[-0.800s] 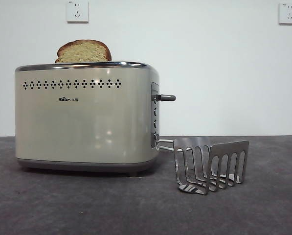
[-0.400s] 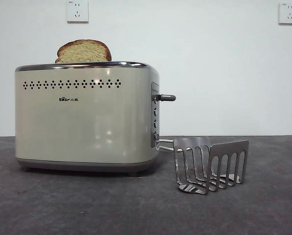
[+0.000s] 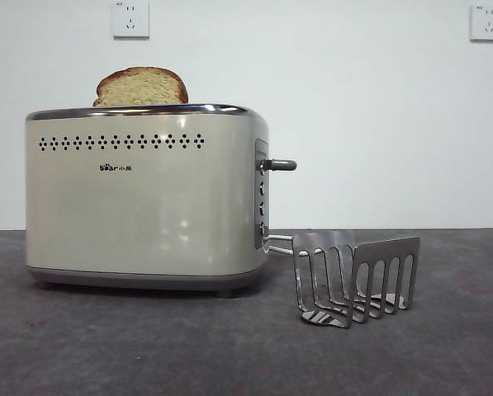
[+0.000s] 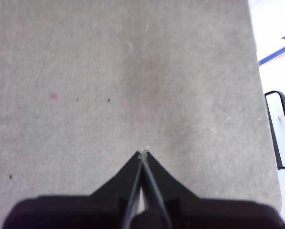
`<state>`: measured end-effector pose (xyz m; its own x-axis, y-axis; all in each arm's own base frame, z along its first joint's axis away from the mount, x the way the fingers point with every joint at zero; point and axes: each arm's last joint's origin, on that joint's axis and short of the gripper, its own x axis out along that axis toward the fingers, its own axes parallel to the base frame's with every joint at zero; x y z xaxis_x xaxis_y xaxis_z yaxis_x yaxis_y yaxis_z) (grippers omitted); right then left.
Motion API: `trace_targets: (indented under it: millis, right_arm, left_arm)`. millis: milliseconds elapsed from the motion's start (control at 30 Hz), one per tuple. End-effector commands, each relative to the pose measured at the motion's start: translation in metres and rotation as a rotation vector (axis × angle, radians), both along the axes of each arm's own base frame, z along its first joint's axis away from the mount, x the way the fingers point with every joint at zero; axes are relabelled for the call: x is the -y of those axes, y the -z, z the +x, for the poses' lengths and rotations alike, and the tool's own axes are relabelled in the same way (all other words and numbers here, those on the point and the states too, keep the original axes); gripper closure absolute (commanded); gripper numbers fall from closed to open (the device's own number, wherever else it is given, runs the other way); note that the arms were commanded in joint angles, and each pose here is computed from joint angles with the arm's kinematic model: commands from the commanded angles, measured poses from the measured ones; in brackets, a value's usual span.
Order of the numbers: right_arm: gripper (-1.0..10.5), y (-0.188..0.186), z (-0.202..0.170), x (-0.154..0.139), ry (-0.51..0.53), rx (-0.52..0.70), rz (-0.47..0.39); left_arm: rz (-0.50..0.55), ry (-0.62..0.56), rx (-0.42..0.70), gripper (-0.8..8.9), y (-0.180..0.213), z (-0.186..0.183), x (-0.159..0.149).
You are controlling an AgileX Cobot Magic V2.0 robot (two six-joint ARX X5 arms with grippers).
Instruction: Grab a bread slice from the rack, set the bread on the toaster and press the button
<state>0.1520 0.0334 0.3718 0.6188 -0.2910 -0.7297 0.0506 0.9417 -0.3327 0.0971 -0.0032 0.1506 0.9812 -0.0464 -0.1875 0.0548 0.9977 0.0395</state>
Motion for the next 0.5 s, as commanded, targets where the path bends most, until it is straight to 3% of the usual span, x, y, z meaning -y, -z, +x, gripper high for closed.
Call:
trace_targets:
  millis: [33, 233, 300, 400, 500]
  right_arm:
    - [9.5, -0.007, -0.017, 0.006, -0.001, 0.062, 0.017]
    - [9.5, -0.015, -0.062, 0.021, 0.019, 0.215, 0.003]
    - [9.5, -0.008, -0.069, 0.024, 0.052, 0.317, 0.006]
    - [9.5, 0.015, -0.070, 0.025, 0.045, 0.523, 0.093]
    - [9.5, 0.058, -0.066, 0.022, -0.049, 0.723, 0.235]
  left_arm:
    - [0.008, 0.007, -0.009, 8.17, 0.003, 0.001, 0.000]
    - [0.008, 0.006, -0.022, 8.17, 0.004, 0.001, 0.000]
    - [0.008, 0.007, -0.026, 8.17, 0.005, 0.001, 0.000]
    - [0.008, 0.006, -0.031, 8.17, 0.005, 0.002, 0.000]
    - [0.008, 0.006, -0.034, 8.17, 0.005, 0.002, 0.000]
